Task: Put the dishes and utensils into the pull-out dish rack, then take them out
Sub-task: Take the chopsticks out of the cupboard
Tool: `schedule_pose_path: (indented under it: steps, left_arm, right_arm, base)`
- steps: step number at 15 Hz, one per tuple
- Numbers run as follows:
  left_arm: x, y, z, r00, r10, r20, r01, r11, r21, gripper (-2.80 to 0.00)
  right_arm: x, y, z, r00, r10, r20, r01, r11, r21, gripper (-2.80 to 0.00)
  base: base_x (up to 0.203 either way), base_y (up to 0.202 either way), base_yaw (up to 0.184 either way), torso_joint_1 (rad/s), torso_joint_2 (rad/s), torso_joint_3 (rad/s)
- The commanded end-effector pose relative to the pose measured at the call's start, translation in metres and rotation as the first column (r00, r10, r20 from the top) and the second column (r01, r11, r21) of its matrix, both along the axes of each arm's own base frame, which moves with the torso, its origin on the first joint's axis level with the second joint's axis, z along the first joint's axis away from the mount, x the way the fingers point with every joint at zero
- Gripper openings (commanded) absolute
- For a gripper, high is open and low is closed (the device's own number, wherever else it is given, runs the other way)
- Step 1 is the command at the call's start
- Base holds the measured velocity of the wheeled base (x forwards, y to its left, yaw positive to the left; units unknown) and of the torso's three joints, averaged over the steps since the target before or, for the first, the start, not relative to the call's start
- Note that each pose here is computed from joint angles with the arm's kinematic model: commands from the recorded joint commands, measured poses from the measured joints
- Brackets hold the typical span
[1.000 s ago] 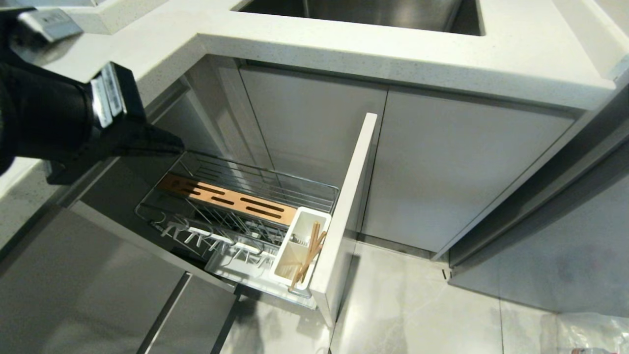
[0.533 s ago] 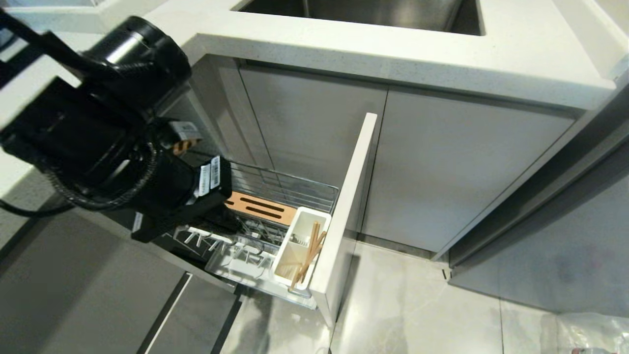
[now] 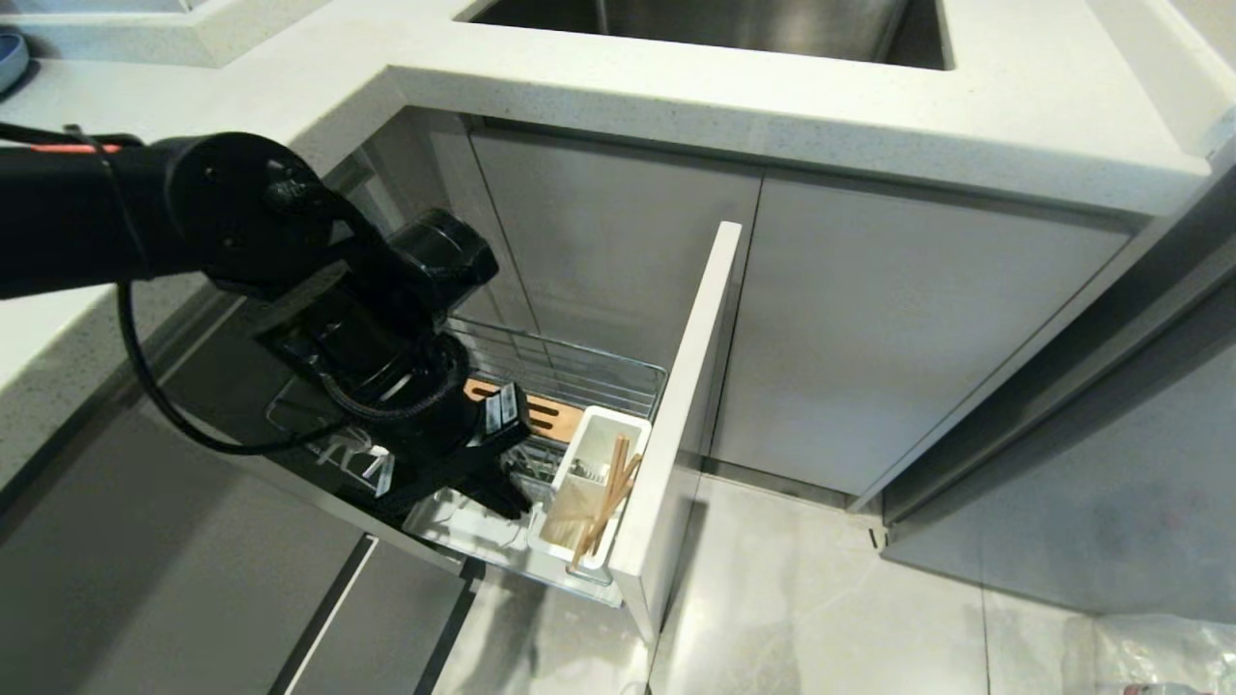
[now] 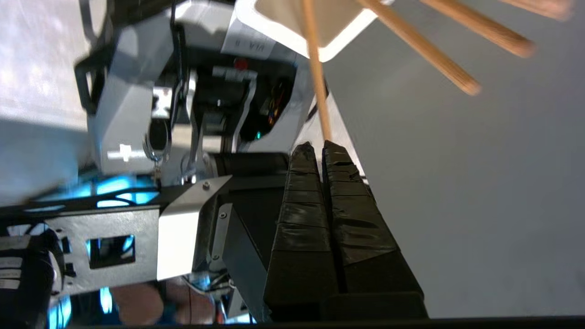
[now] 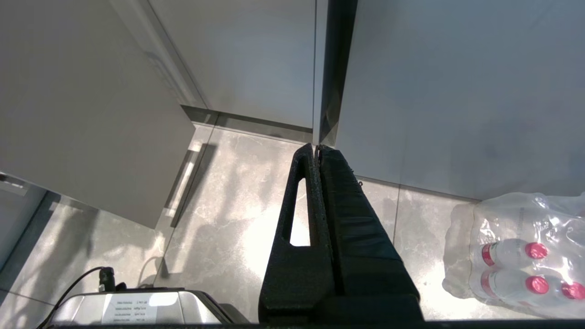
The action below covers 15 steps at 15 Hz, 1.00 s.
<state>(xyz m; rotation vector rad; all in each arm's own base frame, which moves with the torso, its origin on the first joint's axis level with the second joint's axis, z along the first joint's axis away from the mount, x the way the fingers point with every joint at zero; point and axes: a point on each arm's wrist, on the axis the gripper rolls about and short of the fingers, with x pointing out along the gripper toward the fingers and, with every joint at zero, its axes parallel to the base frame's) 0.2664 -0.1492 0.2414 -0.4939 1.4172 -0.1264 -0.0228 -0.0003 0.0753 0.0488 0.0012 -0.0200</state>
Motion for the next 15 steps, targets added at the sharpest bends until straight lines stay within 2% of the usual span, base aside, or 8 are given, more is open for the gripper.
schedule_pose_path:
  steps: [1, 3, 11, 12, 15]
  left_arm:
    - [0.01, -0.005, -0.018, 0.998, 0.001, -0.068, 0.0, 1.0, 0.017, -2.8]
    - [0.012, -0.009, -0.027, 0.994, -0.014, -0.107, 0.014, 1.0, 0.001, -2.8]
    - [0.015, -0.019, -0.041, 0.989, -0.038, -0.143, 0.038, 0.999, -0.002, -2.8]
    - [0.015, -0.019, -0.041, 0.99, -0.038, -0.138, 0.038, 0.999, -0.004, 0.0]
    - [0.016, -0.019, -0.042, 0.99, -0.038, -0.138, 0.038, 0.999, -0.004, 0.0]
  right_arm:
    - [0.0, 0.0, 0.0, 1.0, 0.0, -0.001, 0.0, 1.0, 0.0, -2.8]
    - [0.0, 0.0, 0.0, 1.0, 0.0, -0.001, 0.0, 1.0, 0.0, -2.8]
    - [0.0, 0.0, 0.0, 1.0, 0.0, -0.001, 0.0, 1.0, 0.0, -2.8]
    - [0.0, 0.0, 0.0, 1.0, 0.0, -0.001, 0.0, 1.0, 0.0, -2.8]
    - [0.0, 0.0, 0.0, 1.0, 0.0, -0.001, 0.0, 1.0, 0.0, -2.8]
  base:
    - [0.0, 0.0, 0.0, 0.0, 0.0, 0.0]
    - [0.0, 0.0, 0.0, 0.0, 0.0, 0.0]
    - [0.0, 0.0, 0.0, 0.0, 0.0, 0.0]
    - [0.0, 0.0, 0.0, 0.0, 0.0, 0.0]
    - [0.0, 0.0, 0.0, 0.0, 0.0, 0.0]
